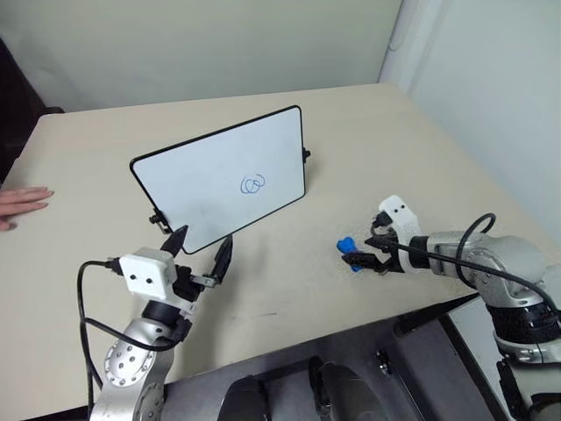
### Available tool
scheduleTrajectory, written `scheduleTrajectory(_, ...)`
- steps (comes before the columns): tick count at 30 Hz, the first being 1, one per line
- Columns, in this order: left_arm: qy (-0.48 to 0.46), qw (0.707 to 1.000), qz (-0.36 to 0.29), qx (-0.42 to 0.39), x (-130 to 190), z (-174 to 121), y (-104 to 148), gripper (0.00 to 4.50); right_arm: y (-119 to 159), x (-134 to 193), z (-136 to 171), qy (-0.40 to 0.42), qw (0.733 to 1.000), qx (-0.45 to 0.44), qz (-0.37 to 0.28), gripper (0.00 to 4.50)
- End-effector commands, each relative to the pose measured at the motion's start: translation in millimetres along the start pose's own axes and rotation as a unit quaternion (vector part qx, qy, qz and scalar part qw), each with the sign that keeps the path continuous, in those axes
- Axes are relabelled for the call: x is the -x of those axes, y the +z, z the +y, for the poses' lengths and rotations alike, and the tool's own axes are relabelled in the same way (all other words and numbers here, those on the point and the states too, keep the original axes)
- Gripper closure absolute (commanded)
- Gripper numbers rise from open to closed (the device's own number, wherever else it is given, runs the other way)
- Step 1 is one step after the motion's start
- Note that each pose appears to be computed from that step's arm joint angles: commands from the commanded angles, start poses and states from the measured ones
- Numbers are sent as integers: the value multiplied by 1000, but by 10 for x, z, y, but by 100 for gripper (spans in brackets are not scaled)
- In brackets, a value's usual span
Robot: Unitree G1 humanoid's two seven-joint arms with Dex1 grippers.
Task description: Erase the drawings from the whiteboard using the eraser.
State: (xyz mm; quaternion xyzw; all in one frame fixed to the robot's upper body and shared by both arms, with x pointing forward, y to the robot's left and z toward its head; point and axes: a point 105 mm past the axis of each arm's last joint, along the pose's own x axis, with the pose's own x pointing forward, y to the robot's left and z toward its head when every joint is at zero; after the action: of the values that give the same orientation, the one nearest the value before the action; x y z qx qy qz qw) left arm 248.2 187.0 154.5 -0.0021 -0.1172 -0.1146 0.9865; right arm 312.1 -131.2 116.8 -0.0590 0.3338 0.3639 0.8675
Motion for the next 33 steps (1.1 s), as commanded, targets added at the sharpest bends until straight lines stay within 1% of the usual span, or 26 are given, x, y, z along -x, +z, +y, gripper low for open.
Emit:
scheduleTrajectory(1,-5,1000,-22,0,16,-51,136,0,93,40,-19,6,1000,12,-2,4)
scheduleTrajectory(5,-3,1000,-22,3,31,-56,135,0,93,-4,-18,12,1000,25,13,4)
scheduleTrajectory(14,3,1000,-22,2,59,-54,146,0,116,-105,8,20,998,58,21,4)
scheduleTrajectory(17,4,1000,-22,2,63,-57,151,0,126,-132,24,23,997,72,21,58)
scheduleTrajectory(20,5,1000,-23,1,60,-54,155,0,125,-153,29,24,996,81,23,158)
scheduleTrajectory(24,5,1000,-23,2,57,-55,155,0,48,-179,41,28,994,96,41,158)
scheduleTrajectory(26,5,1000,-24,2,55,-57,155,0,44,-185,41,27,994,101,41,191)
scheduleTrajectory(29,5,1000,-25,2,47,-53,153,0,61,-184,46,26,994,104,35,271)
scheduleTrajectory(30,4,1000,-25,2,45,-53,153,0,64,-178,51,27,994,104,33,314)
scheduleTrajectory(31,4,1000,-25,2,41,-51,152,0,71,-173,53,28,994,104,30,337)
scheduleTrajectory(33,3,1000,-25,2,33,-51,151,0,98,-152,65,31,994,104,20,401)
